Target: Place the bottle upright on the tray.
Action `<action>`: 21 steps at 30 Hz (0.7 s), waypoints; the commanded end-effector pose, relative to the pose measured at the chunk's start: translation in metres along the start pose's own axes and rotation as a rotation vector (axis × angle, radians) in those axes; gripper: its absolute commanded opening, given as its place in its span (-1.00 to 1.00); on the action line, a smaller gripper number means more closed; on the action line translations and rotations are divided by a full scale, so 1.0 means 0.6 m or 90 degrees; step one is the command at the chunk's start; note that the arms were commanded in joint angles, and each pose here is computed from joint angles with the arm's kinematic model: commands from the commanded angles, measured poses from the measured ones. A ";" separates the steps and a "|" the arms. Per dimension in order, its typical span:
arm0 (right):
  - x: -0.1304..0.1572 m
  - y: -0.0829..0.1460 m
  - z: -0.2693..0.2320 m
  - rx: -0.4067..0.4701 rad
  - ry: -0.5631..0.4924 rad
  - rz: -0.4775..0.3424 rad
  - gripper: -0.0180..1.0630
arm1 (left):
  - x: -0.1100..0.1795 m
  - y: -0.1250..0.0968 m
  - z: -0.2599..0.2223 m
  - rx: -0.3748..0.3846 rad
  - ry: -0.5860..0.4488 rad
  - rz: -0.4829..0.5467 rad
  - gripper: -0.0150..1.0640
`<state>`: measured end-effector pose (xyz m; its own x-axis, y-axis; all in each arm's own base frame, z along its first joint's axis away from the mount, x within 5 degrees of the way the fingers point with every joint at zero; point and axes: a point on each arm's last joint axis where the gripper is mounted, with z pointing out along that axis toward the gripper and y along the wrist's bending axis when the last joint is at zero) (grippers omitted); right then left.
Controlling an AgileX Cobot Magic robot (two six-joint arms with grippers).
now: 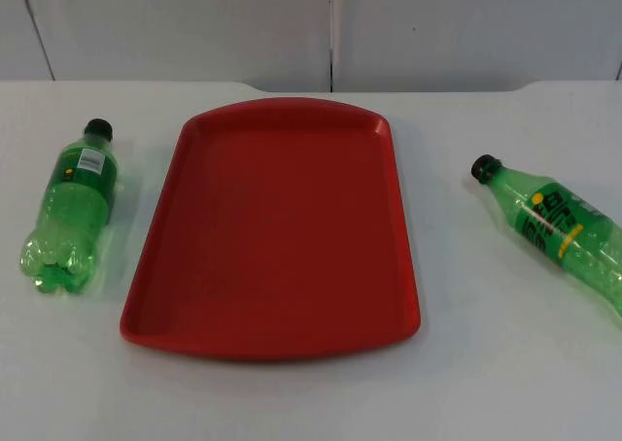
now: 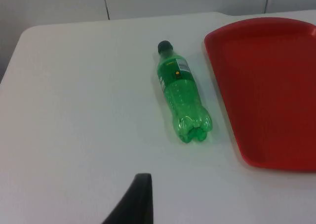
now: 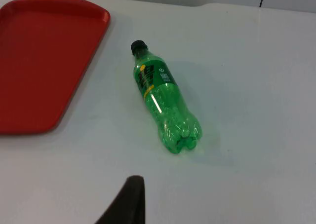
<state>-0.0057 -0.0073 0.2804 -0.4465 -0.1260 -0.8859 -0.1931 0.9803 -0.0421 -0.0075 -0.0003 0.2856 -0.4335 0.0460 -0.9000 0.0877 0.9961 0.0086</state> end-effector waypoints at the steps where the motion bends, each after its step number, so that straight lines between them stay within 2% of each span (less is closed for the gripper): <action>1: 0.000 0.000 -0.001 0.000 -0.006 -0.005 0.98 | -0.010 -0.001 -0.002 0.003 -0.013 -0.009 0.97; 12: 0.000 0.000 -0.001 0.000 -0.006 -0.005 0.98 | -0.055 -0.004 0.018 0.018 -0.002 -0.021 0.97; 21: 0.000 0.000 -0.001 0.000 -0.006 -0.005 0.98 | -0.081 -0.011 0.054 0.053 0.015 -0.056 0.97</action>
<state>-0.0057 -0.0073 0.2804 -0.4465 -0.1260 -0.8859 -0.1931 0.9803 -0.0421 0.0376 -0.0101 0.3120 -0.4727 -0.0095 -0.8812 0.1230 0.9894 -0.0767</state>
